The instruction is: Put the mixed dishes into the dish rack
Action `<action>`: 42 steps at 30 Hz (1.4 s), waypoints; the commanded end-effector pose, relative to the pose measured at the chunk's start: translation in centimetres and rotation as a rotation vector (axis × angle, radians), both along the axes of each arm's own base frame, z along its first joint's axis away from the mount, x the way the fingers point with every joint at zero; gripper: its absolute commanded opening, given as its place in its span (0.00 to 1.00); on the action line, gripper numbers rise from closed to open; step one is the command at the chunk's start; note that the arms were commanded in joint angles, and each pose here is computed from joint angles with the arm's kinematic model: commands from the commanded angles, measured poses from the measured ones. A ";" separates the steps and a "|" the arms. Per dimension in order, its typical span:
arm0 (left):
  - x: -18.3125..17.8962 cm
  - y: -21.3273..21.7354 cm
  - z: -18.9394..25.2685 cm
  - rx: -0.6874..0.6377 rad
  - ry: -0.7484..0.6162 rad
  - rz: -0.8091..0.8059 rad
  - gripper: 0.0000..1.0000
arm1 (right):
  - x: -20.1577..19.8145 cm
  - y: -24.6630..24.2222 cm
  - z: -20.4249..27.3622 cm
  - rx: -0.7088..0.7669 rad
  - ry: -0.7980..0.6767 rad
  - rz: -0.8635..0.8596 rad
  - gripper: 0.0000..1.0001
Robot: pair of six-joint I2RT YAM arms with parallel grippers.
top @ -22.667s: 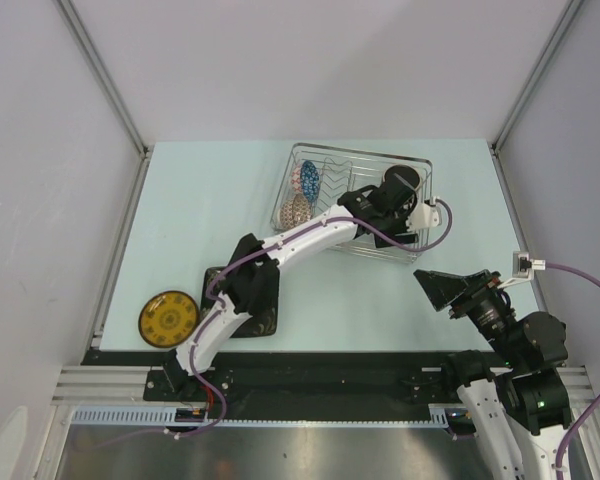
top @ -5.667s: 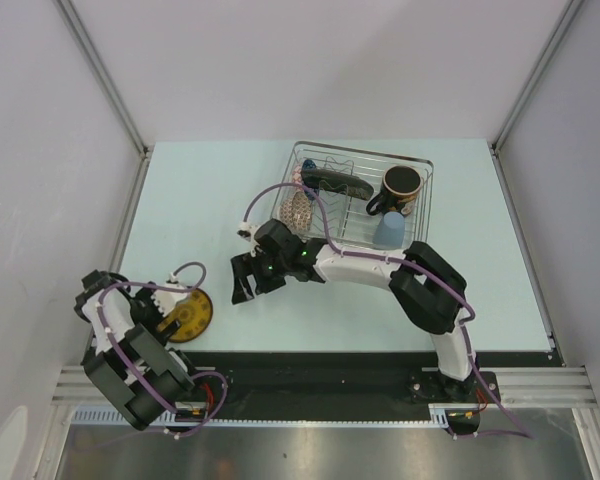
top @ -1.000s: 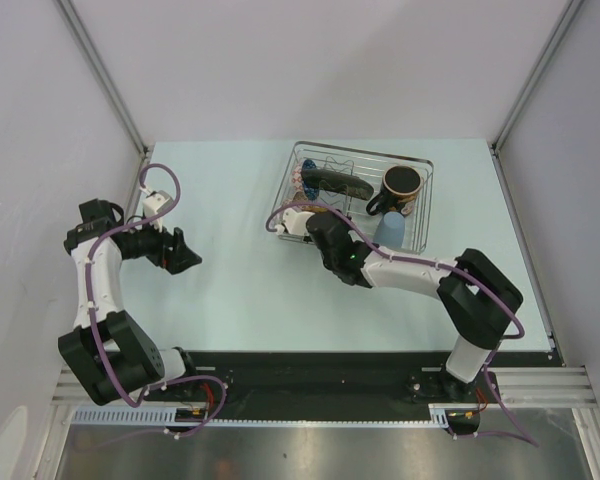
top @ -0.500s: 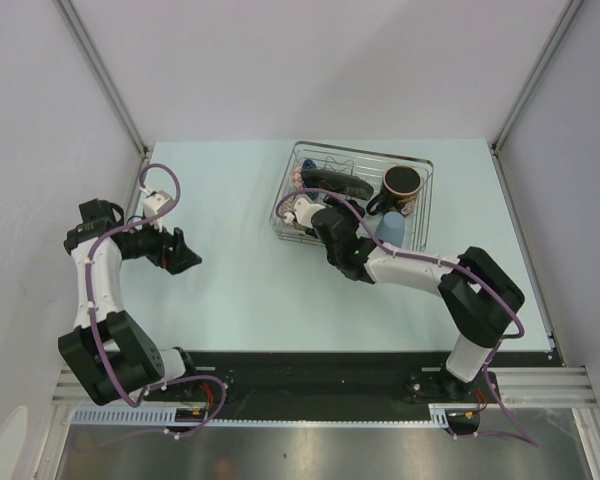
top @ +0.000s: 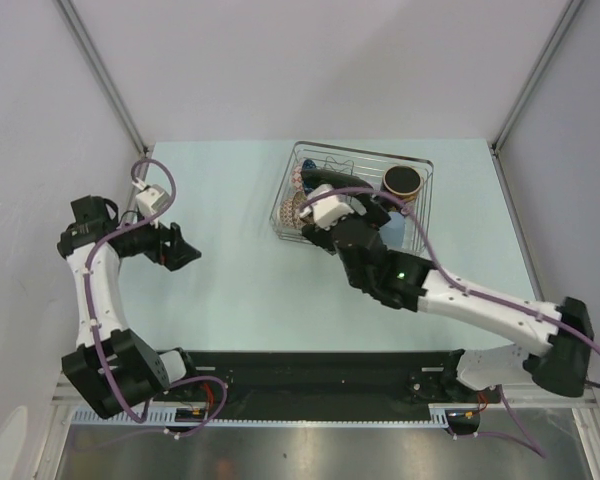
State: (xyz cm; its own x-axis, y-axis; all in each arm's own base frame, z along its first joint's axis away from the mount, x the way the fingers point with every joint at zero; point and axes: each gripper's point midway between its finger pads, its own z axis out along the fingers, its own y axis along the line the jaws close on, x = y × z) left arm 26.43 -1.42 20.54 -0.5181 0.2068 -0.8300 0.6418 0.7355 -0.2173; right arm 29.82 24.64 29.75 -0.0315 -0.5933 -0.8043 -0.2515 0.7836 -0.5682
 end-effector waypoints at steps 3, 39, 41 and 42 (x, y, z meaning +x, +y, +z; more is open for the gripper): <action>1.4 -0.8 4.0 -0.007 -0.102 0.147 1.00 | -4.4 -6.1 0.6 0.626 0.365 -0.085 1.00; 1.3 -7.1 3.7 0.057 -0.118 0.249 1.00 | -6.5 -8.0 -4.1 0.638 0.499 -0.191 1.00; 1.4 -7.1 3.6 0.057 -0.117 0.246 1.00 | -6.5 -8.0 -4.0 0.637 0.495 -0.185 1.00; 1.3 -7.2 3.5 0.059 -0.115 0.244 1.00 | -6.5 -8.0 -3.9 0.640 0.493 -0.182 1.00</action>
